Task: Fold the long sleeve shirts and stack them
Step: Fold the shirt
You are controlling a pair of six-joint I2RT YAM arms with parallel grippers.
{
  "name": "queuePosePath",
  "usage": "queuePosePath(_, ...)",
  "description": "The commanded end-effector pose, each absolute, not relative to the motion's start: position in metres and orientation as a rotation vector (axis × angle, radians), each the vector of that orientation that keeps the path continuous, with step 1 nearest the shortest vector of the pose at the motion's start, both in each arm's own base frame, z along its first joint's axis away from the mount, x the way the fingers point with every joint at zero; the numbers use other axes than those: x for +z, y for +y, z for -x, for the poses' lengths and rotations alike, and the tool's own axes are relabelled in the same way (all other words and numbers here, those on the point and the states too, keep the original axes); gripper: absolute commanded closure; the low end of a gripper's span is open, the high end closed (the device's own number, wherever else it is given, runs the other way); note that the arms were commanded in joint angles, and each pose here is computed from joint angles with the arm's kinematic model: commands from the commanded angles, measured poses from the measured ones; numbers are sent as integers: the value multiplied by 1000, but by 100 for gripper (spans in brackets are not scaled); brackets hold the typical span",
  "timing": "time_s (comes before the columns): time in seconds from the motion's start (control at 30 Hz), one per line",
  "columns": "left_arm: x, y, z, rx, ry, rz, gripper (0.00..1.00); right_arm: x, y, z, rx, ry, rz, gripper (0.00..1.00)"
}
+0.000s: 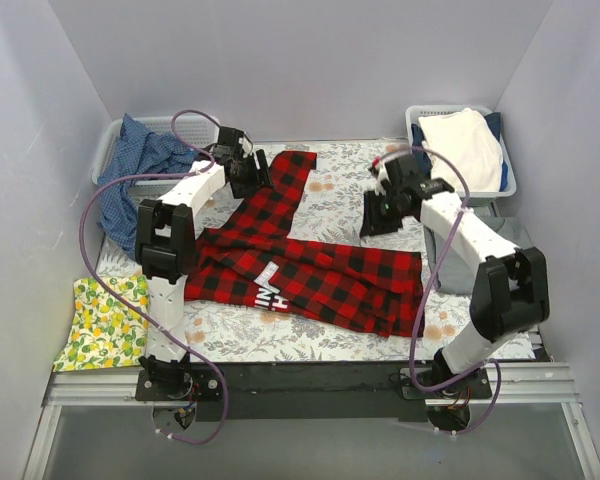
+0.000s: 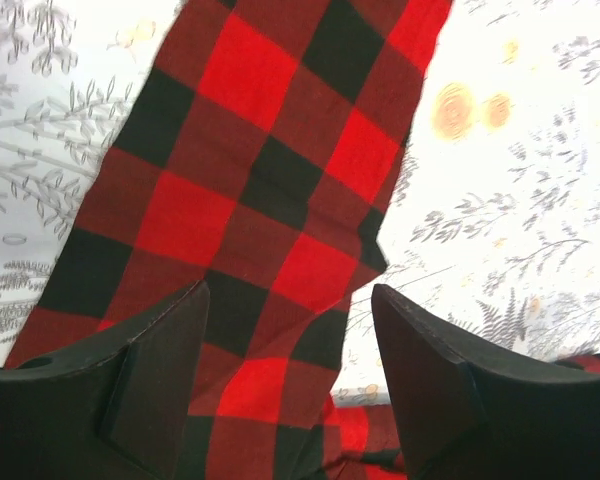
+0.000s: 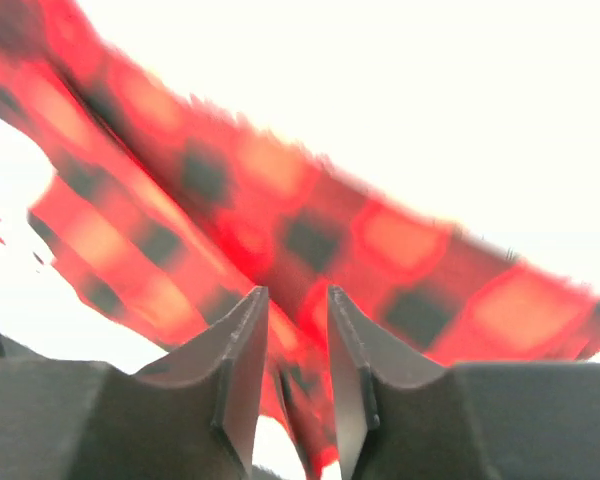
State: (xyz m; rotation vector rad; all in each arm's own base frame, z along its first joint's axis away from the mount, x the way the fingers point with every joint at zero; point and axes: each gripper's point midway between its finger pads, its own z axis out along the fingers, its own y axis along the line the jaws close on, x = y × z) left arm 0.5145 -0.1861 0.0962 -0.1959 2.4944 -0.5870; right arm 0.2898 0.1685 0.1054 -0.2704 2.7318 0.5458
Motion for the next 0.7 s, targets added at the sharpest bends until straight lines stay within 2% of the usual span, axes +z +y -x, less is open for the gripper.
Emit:
queuePosePath(0.0, 103, -174, -507, -550, 2513, 220, 33, 157, 204, -386, 591, 2489, 281, 60)
queuePosePath(0.07, 99, -174, -503, -545, 2517, 201, 33, 133, 220, -413, 635, 2517, 301, 58)
queuePosePath(0.1, 97, -172, -501, -535, 2522, 198, 33, 154, 233, -440, 661, 2437, 312, 57)
queuePosePath(0.13, 94, -171, -497, -524, 2532, 200, 33, 130, 242, -456, 671, 2463, 316, 56)
queuePosePath(0.23, 92, -167, -485, -514, 2549, 205, 32, 155, 269, -512, 712, 2300, 324, 50)
queuePosePath(0.33, 95, -163, -464, -509, 2568, 207, 32, 136, 293, -553, 794, 2194, 283, 40)
queuePosePath(0.47, 94, -153, -427, -498, 2604, 224, 31, 126, 317, -586, 891, 2043, 244, 30)
queuePosePath(0.67, 62, -142, -382, -421, 2748, 259, 31, 119, 350, -610, 971, 1958, 267, 28)
